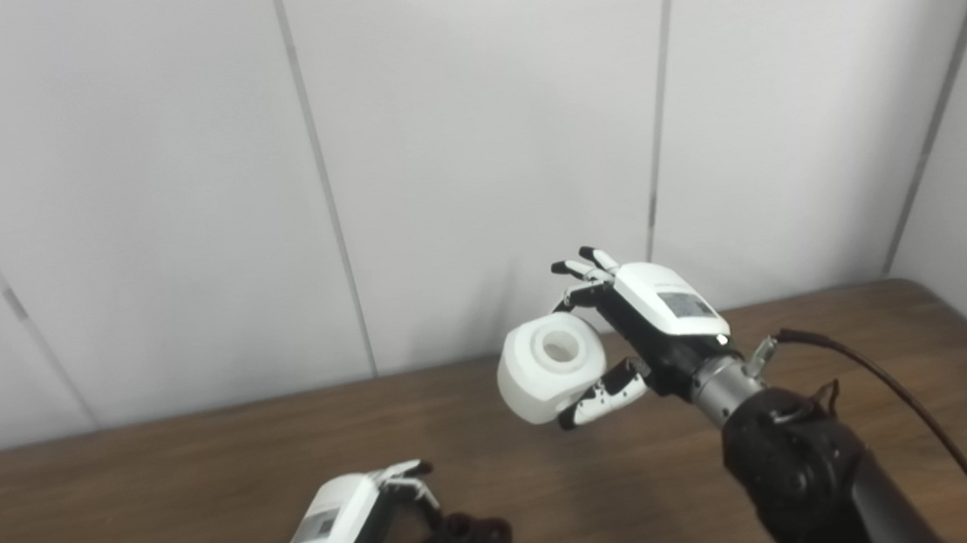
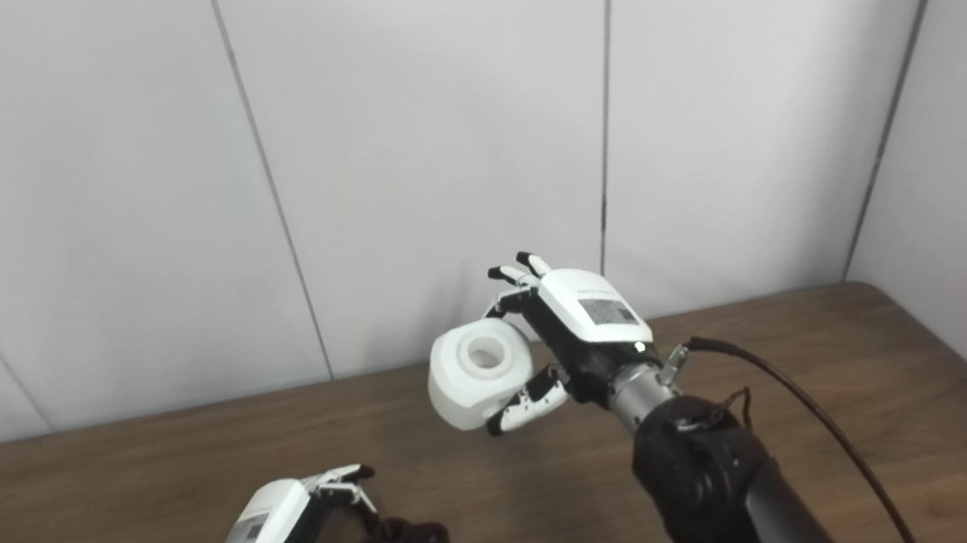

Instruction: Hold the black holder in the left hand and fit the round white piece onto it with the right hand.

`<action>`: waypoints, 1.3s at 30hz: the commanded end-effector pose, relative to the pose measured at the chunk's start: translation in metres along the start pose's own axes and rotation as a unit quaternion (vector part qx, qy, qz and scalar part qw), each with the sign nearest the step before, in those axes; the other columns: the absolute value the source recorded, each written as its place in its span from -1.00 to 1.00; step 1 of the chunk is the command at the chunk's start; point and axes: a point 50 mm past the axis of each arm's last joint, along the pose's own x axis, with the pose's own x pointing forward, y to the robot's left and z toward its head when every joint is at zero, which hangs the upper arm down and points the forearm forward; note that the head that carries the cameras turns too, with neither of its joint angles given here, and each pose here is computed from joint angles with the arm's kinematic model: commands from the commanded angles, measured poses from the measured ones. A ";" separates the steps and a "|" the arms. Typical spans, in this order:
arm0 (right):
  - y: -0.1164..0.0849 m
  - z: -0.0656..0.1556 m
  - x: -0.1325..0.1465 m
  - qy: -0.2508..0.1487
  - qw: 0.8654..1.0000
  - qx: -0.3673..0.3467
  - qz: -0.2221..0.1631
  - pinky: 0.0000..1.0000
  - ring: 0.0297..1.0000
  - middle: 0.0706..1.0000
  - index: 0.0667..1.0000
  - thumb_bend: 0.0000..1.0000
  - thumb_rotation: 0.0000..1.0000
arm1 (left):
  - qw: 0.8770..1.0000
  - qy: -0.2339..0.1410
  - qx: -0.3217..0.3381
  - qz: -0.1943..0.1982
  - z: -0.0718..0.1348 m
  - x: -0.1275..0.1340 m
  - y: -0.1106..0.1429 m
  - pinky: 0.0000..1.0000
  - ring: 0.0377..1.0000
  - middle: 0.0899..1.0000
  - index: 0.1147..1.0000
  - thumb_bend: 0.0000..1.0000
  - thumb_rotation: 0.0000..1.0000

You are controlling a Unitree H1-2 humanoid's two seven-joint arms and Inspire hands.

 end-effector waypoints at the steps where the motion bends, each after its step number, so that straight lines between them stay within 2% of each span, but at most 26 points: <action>1: -0.011 0.016 0.003 -0.016 0.999 -0.003 -0.032 0.58 0.96 0.82 -0.11 0.00 -0.72 | 0.999 -0.020 0.012 0.037 0.007 0.012 0.018 0.76 0.67 0.68 -0.17 0.03 -0.91; 11: 0.010 0.046 0.000 -0.009 1.000 0.018 -0.020 0.47 0.94 0.81 -0.11 0.01 -0.72 | 0.999 -0.006 0.021 0.037 0.020 0.013 0.022 0.72 0.68 0.69 -0.17 0.03 -0.91; 16: 0.024 0.053 -0.007 -0.004 1.000 0.018 -0.001 0.52 0.96 0.81 -0.11 0.01 -0.72 | 0.999 -0.002 0.012 0.033 0.028 0.015 0.020 0.71 0.69 0.70 -0.17 0.03 -0.91; 22: 0.044 0.050 -0.009 -0.006 0.999 0.018 0.032 0.46 0.97 0.81 -0.11 0.01 -0.71 | 0.999 -0.001 0.001 0.033 0.032 0.016 0.019 0.75 0.69 0.70 -0.17 0.03 -0.91; 28: 0.059 0.050 -0.011 -0.003 0.998 0.028 0.054 0.47 0.95 0.81 -0.11 0.01 -0.71 | 0.999 0.000 0.004 0.036 0.037 0.018 0.019 0.69 0.67 0.70 -0.17 0.03 -0.91; 33: 0.077 0.050 -0.015 -0.003 0.998 0.022 0.055 0.39 0.90 0.78 -0.11 0.01 -0.72 | 0.999 -0.001 0.001 0.038 0.040 0.018 0.020 0.68 0.67 0.70 -0.17 0.03 -0.91; 39: 0.095 0.039 -0.014 0.023 0.999 0.012 0.036 0.30 0.90 0.79 -0.11 0.01 -0.72 | 0.999 0.004 -0.002 0.038 0.039 0.017 0.020 0.75 0.71 0.71 -0.17 0.03 -0.91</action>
